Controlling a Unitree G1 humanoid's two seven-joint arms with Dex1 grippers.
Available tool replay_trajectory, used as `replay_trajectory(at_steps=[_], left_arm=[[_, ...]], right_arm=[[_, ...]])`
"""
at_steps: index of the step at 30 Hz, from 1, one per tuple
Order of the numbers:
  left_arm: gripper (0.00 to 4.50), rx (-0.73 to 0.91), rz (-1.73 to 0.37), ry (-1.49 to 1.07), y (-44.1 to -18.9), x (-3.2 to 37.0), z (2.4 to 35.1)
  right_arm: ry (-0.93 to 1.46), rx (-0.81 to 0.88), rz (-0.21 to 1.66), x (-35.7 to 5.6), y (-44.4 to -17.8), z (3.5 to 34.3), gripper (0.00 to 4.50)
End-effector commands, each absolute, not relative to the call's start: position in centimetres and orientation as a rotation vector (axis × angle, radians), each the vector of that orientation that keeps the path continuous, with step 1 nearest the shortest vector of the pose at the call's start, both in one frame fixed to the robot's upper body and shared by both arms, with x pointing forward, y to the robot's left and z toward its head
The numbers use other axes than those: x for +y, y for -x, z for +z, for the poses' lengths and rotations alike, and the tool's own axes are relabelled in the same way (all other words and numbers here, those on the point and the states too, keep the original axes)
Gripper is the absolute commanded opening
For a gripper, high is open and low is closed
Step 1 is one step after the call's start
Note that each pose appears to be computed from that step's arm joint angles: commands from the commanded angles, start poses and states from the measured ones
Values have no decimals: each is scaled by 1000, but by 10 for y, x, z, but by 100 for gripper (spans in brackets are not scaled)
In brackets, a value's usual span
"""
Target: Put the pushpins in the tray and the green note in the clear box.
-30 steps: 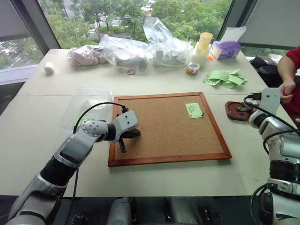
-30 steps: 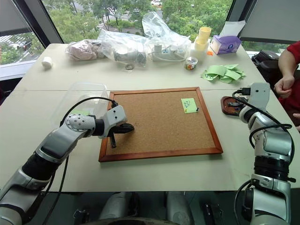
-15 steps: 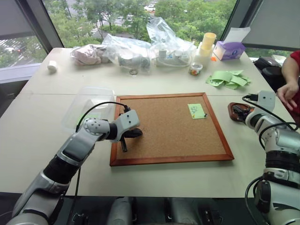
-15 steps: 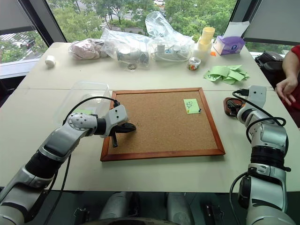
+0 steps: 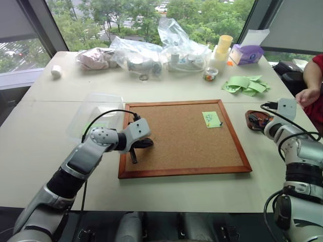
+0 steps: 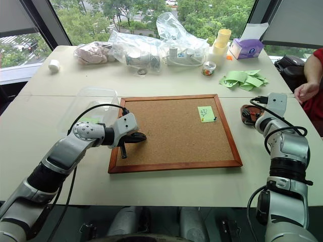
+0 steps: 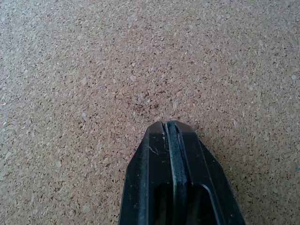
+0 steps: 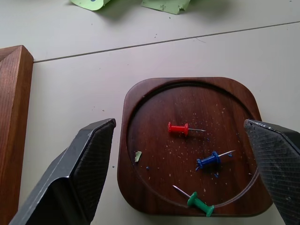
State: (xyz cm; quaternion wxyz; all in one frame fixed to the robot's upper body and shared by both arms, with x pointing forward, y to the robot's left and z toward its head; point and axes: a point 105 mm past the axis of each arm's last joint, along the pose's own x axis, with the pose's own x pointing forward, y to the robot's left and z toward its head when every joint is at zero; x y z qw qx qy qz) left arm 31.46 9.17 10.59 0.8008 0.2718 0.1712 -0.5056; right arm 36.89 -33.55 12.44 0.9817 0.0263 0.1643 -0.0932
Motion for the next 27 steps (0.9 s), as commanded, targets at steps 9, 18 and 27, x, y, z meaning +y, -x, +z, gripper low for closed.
replay_trajectory(at_steps=[9, 18, 27], left_arm=[[0, 394, -1083, -587, -311, 96, 100], [0, 395, -1088, -588, -310, 95, 99], [0, 393, -1082, -592, -310, 95, 99]], right_arm=[[106, 196, 377, -218, -339, 145, 446], [52, 224, 362, -212, -345, 125, 446], [6, 225, 307, -222, -356, 120, 393]])
